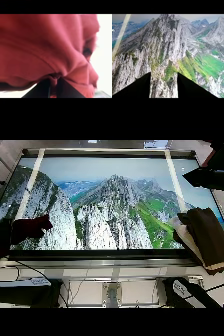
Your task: Fold the shirts.
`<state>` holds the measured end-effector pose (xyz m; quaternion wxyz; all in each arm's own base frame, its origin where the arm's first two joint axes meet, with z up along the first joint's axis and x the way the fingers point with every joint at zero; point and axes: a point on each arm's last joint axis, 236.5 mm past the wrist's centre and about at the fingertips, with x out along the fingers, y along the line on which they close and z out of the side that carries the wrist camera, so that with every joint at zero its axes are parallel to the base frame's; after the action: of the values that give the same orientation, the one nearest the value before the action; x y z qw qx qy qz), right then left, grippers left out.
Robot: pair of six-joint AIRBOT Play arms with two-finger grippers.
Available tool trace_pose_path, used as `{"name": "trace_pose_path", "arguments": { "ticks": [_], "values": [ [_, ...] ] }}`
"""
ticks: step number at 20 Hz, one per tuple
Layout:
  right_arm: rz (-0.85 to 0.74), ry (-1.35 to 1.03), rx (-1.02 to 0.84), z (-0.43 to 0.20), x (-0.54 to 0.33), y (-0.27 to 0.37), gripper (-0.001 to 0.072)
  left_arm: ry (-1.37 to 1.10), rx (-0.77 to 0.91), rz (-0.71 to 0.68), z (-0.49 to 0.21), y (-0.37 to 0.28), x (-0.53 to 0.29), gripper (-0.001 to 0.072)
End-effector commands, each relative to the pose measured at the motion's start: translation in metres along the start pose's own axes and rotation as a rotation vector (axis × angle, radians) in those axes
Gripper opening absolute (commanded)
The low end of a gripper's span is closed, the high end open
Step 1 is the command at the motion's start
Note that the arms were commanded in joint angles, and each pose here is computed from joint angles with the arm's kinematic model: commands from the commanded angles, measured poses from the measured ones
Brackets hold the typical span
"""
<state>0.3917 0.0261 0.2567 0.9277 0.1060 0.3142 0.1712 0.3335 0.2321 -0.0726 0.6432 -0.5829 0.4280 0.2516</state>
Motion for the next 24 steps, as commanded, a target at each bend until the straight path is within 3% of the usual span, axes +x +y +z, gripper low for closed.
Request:
{"name": "trace_pose_path", "arguments": {
  "ticks": [1, 4, 6, 10, 14, 19, 20, 21, 22, 24],
  "values": [
    [0.009, 0.001, 0.003, 0.0, 0.0, 0.002, 0.0371, 0.031, 0.068, -0.288, -0.009, -0.066, -0.006, 0.0019],
    [0.005, -0.009, 0.002, 0.002, 0.0, 0.001, 0.0371, 0.13, 0.248, -0.512, -0.057, -0.133, -0.021, 0.0018],
    [0.001, -0.021, 0.002, 0.005, 0.0, 0.0, 0.0371, 0.263, 0.425, -0.568, -0.123, -0.166, -0.02, 0.0018],
    [0.001, -0.019, 0.002, 0.005, 0.0, 0.0, 0.0371, 0.587, 0.73, -0.571, -0.294, -0.196, 0.002, 0.0018],
    [-0.008, -0.016, -0.001, 0.004, 0.0, -0.002, 0.0371, 0.718, 0.982, -0.54, -0.455, -0.193, 0.025, 0.0017],
    [-0.009, 0.03, -0.006, -0.007, 0.001, -0.003, 0.0371, 0.802, 1.143, -0.525, -0.567, -0.158, 0.028, 0.0044],
    [0.001, 0.059, -0.005, -0.014, 0.002, -0.001, 0.0371, 0.8, 1.109, -0.548, -0.571, -0.165, 0.026, 0.0236],
    [0.014, 0.098, -0.004, -0.023, 0.003, 0.0, 0.0371, 0.785, 1.083, -0.571, -0.569, -0.176, 0.023, 0.0586],
    [0.029, 0.141, 0.001, -0.032, 0.005, 0.002, 0.0371, 0.764, 1.086, -0.589, -0.562, -0.188, 0.021, 0.0707],
    [0.065, 0.252, 0.013, -0.057, 0.01, 0.003, 0.0372, 0.714, 1.078, -0.614, -0.544, -0.209, 0.02, 0.0709]
  ]
}}
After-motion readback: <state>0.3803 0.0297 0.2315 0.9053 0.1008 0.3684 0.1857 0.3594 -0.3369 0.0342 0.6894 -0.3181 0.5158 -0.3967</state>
